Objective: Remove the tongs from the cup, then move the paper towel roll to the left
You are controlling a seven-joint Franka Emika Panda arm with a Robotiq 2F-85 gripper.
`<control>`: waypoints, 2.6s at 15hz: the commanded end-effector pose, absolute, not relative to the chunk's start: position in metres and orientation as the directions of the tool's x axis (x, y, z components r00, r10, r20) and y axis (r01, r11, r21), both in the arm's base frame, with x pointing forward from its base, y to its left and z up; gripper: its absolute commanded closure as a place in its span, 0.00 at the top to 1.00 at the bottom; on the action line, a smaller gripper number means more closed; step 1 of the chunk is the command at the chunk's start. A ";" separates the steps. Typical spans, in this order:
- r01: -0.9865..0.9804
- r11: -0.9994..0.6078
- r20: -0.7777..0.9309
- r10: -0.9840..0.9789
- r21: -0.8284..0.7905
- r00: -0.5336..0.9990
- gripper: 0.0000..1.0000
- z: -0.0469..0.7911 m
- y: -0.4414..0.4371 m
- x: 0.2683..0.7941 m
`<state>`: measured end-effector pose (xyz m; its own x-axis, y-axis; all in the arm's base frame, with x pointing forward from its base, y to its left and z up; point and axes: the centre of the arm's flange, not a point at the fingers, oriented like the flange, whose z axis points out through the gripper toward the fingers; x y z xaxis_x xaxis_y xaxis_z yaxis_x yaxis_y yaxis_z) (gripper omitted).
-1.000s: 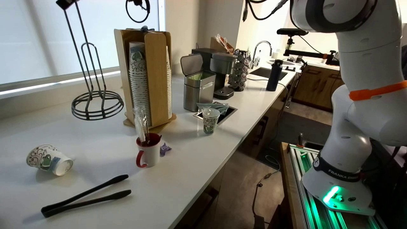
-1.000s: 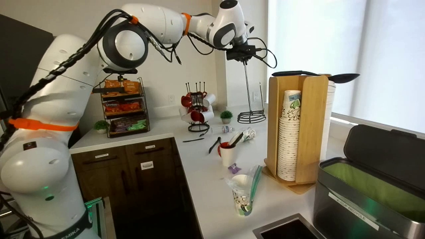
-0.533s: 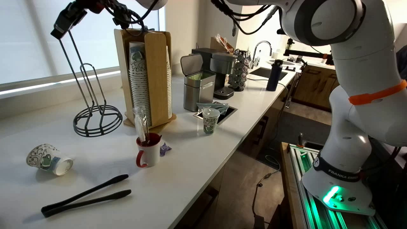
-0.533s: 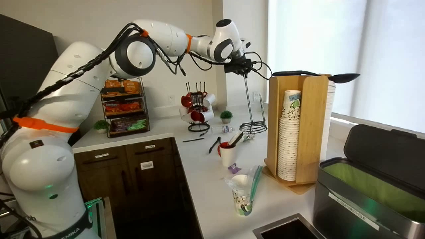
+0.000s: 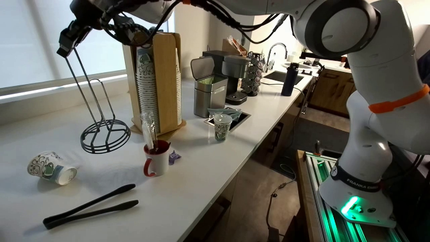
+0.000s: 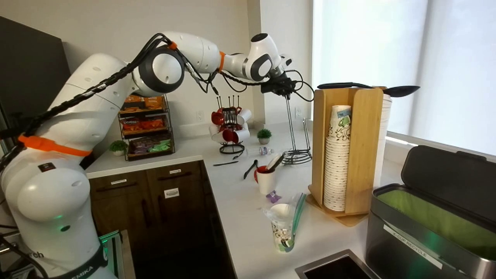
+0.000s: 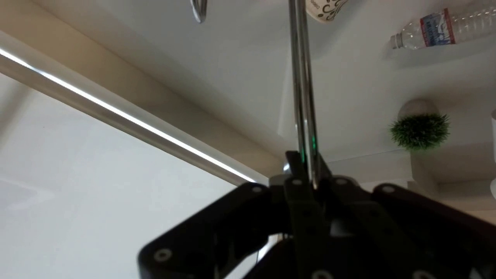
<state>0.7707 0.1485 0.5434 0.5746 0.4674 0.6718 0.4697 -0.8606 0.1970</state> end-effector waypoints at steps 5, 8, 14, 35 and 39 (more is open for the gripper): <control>0.375 -0.899 0.673 0.423 0.227 0.607 0.02 0.519 0.157 0.784; 0.327 -0.912 0.657 0.406 0.248 0.635 0.02 0.511 0.151 0.785; 0.290 -0.925 0.641 0.378 0.244 0.668 0.02 0.499 0.148 0.788; 0.171 -0.927 0.613 0.351 0.334 0.708 1.00 0.534 0.144 0.784; 0.182 -0.935 0.618 0.338 0.303 0.709 0.99 0.548 0.140 0.778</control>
<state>0.7826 0.1354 0.5364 0.7016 0.3457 0.6231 0.1736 -0.9310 0.3211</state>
